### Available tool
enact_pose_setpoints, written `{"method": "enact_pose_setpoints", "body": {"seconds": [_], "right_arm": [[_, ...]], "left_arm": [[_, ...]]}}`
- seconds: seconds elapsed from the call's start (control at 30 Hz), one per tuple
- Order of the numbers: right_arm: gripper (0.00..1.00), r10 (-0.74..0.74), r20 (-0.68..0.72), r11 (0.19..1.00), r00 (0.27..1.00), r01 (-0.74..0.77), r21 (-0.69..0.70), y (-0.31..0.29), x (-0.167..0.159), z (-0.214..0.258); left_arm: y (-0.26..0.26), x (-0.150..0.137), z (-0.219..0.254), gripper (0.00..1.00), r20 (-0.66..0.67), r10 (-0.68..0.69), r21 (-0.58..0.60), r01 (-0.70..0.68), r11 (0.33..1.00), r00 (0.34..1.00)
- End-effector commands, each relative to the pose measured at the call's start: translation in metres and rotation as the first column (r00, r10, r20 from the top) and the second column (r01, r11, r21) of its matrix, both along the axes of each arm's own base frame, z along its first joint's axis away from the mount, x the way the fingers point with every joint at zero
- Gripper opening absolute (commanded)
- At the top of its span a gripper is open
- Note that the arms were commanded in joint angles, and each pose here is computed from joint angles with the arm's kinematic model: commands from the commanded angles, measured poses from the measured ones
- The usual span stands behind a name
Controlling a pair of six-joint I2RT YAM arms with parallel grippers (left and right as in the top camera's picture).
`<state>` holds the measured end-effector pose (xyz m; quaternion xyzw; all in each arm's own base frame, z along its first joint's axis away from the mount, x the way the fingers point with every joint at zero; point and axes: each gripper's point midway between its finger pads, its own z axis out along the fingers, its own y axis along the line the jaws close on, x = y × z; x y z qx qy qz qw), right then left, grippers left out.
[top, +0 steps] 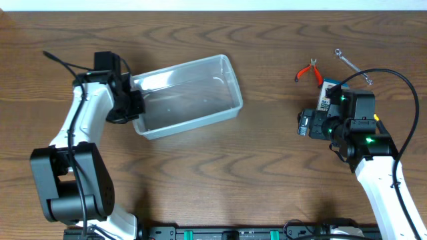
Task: Pack container
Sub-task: 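Drag the container with the left gripper to the table center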
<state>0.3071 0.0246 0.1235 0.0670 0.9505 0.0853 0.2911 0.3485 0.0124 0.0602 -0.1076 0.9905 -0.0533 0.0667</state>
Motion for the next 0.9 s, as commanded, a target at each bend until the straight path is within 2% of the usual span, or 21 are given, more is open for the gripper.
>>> {"method": "enact_pose_setpoints", "body": {"seconds": [0.0, 0.53, 0.87], "right_arm": [[0.99, -0.002, 0.037, 1.000, 0.999, 0.003, -0.015, -0.004, 0.005, 0.013], [0.99, -0.002, 0.023, 1.000, 1.000, 0.003, -0.016, -0.004, 0.002, 0.010], [0.99, -0.002, 0.019, 1.000, 1.000, 0.003, -0.016, -0.004, 0.001, 0.010]], "left_arm": [[-0.014, 0.003, 0.010, 0.06, 0.027, -0.061, -0.007, 0.061, 0.998, 0.998], [-0.027, 0.002, 0.008, 0.06, 0.035, -0.277, 0.028, 0.276, 0.961, 0.960], [-0.027, -0.003, 0.006, 0.06, 0.014, -0.299, 0.025, 0.299, 0.954, 0.954]]}}
